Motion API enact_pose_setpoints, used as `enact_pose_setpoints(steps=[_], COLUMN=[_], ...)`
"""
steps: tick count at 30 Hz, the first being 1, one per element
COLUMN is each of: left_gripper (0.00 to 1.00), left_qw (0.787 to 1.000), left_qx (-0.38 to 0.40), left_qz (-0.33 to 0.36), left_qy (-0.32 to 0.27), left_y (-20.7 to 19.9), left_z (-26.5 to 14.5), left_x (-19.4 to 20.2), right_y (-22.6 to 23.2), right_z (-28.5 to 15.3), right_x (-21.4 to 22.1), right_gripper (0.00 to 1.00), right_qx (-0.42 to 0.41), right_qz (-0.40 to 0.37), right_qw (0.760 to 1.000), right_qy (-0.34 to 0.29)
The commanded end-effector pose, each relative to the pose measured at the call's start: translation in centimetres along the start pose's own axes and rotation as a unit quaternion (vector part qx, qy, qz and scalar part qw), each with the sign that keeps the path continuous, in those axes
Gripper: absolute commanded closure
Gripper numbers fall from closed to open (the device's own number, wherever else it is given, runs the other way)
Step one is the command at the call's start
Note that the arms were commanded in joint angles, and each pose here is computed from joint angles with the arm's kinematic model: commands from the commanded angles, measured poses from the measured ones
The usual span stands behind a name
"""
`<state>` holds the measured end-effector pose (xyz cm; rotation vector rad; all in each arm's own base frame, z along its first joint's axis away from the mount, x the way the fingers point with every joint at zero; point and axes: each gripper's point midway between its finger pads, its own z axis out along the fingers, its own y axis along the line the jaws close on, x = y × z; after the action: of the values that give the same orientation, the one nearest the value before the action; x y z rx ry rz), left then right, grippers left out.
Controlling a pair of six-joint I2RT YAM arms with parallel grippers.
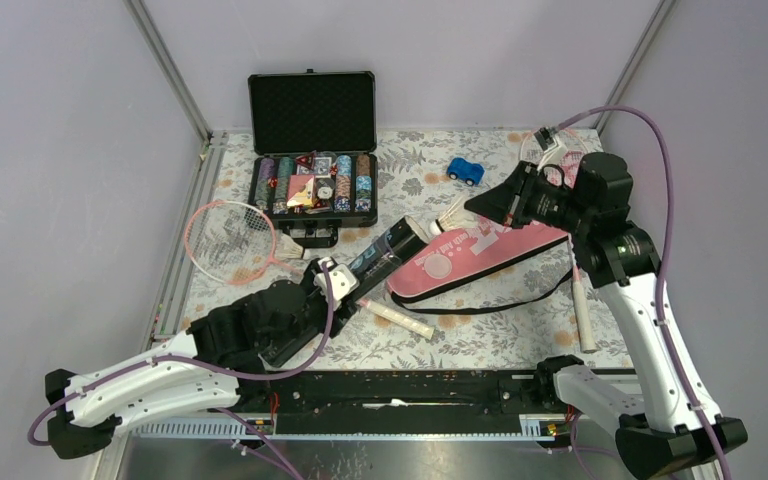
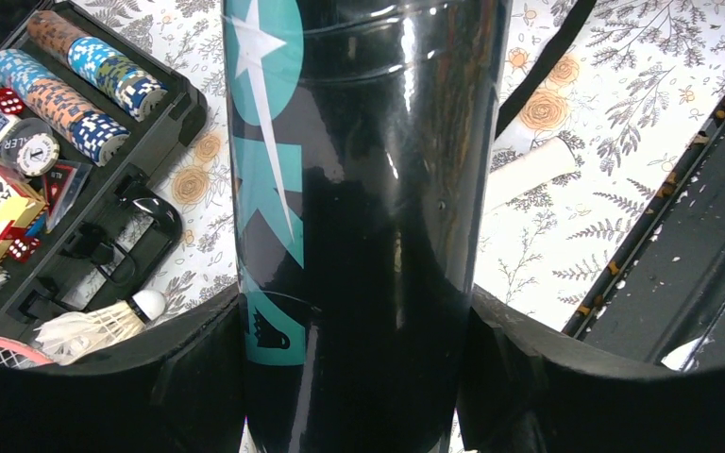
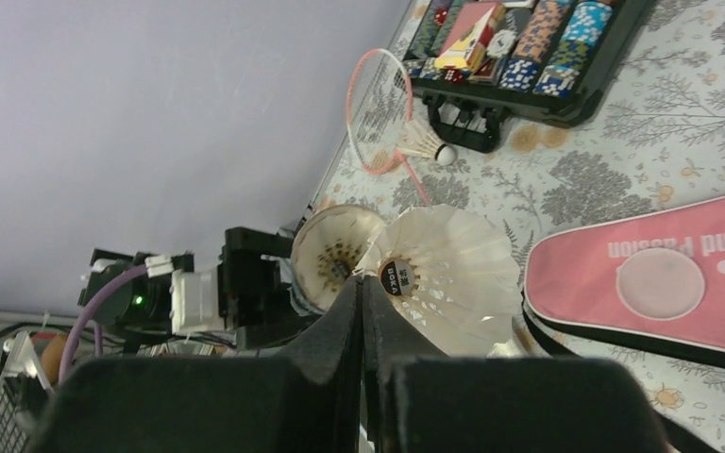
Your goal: Pack up the badminton gear
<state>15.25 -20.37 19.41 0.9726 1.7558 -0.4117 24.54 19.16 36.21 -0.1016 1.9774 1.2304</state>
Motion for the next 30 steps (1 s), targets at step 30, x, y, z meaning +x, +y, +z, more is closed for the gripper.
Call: enact_pose_setpoints(steps=[30], left_gripper=[0.63], left_qw=[0.985], left_qx=[0.068], left_qz=[-0.030], left_qy=[-0.156], left_y=[-1.8], left_z=[-2.0], left_x=[-6.7], right_y=[5.6], right_z=[1.3], right_x=[7.4], right_gripper=[1.00], right_qx=[-0.125], right_qz=[0.017], right_qw=[0.985], right_qy=[0.119])
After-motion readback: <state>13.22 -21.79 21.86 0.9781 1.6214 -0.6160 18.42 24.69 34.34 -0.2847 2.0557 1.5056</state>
